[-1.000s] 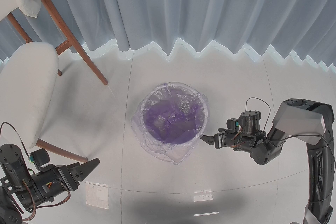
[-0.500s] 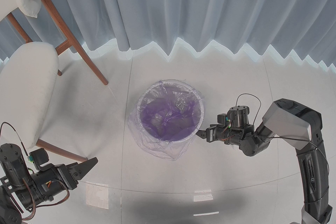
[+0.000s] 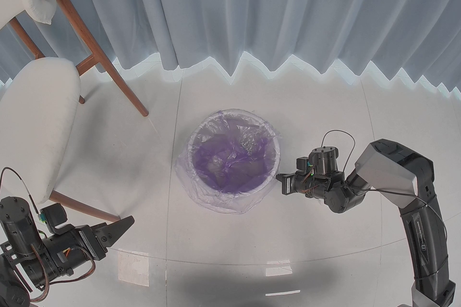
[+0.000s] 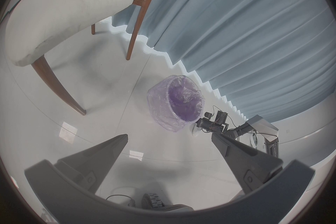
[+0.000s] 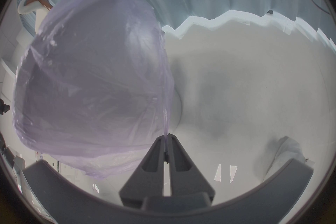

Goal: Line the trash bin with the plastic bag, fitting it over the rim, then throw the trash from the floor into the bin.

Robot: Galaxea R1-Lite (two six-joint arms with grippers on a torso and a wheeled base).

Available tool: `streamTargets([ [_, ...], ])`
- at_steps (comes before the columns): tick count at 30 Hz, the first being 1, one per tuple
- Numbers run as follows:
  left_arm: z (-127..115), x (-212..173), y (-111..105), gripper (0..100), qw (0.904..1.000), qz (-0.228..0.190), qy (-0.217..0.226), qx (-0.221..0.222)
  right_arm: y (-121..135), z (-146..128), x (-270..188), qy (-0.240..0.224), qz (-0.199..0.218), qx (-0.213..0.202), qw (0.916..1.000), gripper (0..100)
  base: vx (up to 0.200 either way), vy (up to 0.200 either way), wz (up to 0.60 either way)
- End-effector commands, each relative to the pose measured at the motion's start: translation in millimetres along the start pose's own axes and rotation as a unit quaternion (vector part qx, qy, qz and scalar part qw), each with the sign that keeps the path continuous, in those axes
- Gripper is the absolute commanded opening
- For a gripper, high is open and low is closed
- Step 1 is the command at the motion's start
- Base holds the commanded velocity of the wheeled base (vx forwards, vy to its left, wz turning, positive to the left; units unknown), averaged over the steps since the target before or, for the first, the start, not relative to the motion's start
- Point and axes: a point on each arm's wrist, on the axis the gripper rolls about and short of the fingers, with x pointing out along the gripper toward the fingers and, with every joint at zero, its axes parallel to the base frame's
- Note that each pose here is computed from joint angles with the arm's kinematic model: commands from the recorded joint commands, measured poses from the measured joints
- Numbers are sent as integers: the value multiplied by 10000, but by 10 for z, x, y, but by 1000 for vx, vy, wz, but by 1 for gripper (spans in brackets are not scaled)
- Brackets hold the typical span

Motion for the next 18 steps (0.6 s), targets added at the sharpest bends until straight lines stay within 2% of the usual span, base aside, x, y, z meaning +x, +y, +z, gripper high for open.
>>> streamTargets([
  [1, -41, -14, 26, 100, 10000, 59, 80, -9, -44, -53, 65, 138, -35, 48, 9999, 0, 0, 0, 0],
  [8, -41, -16, 27, 100, 9999, 71, 71, -1, -196, -70, 205, 371, -345, 172, 9986, 0, 0, 0, 0],
  [18, -37, -21, 28, 100, 9999, 107, 28, -2, -223, -67, 312, 617, -439, 229, 9969, 0, 0, 0, 0],
])
